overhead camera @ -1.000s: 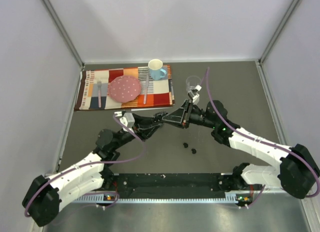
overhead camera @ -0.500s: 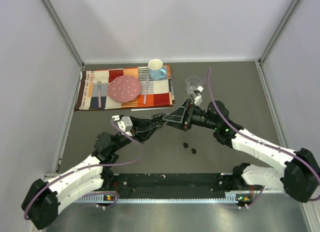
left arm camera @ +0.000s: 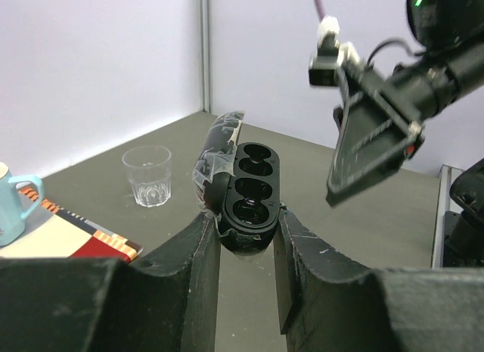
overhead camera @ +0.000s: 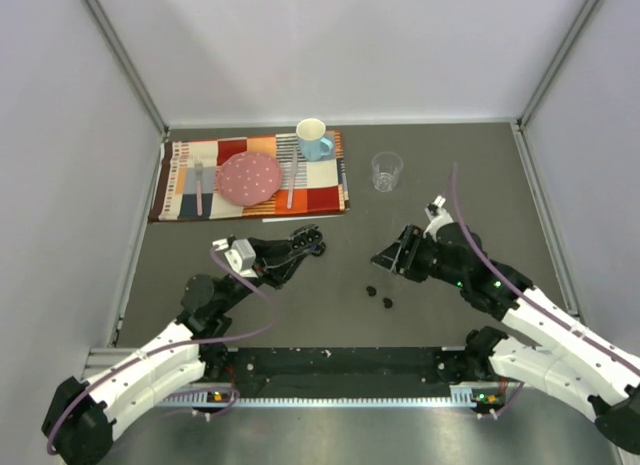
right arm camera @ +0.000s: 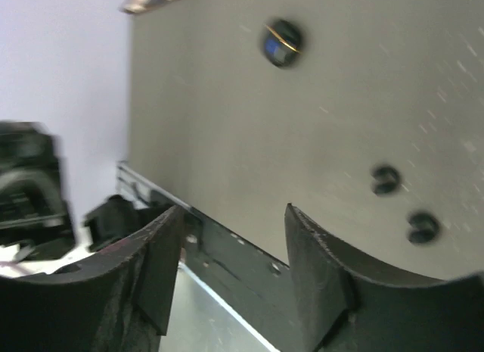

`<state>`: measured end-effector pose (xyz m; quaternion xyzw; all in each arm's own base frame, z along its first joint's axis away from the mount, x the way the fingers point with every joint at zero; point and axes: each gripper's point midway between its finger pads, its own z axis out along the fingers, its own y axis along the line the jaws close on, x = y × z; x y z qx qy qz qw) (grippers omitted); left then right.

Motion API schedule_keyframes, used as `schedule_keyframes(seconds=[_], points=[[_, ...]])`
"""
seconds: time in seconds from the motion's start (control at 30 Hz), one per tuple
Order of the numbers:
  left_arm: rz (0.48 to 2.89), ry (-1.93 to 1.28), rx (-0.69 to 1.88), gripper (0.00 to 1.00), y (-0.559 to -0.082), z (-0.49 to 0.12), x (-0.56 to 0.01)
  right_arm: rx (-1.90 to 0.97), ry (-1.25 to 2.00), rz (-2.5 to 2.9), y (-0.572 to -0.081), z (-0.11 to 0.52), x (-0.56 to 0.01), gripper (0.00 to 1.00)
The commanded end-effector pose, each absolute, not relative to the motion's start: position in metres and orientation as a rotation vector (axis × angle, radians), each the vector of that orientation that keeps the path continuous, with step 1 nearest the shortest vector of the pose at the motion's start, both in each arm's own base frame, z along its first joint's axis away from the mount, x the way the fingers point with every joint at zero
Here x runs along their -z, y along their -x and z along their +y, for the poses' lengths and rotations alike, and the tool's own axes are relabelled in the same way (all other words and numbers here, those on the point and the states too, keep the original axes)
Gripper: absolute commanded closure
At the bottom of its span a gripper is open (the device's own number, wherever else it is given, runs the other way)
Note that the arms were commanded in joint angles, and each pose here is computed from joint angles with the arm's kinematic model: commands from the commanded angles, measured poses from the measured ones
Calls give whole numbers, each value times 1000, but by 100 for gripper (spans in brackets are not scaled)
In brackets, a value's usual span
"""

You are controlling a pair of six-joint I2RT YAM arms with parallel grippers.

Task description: Insert the wireless bluetooth earbuds into the charging case

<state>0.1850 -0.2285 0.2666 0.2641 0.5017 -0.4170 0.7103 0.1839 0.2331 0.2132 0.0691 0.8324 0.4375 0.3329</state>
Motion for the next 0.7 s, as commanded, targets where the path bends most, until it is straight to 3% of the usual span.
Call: schedule_keyframes(seconds=[0.0,0.2,0.67], points=[[1097,-579,903,100,-185,-224,-271,-854,-262,2488,-159,198,-120,48],[1099,-578,913,100,-182,-224,-271,-784,-375,2602,-143,186,-76,64],[1102,-601,950,100,-178,-229,-271,-667,-422,2635,-158,174,-48,74]])
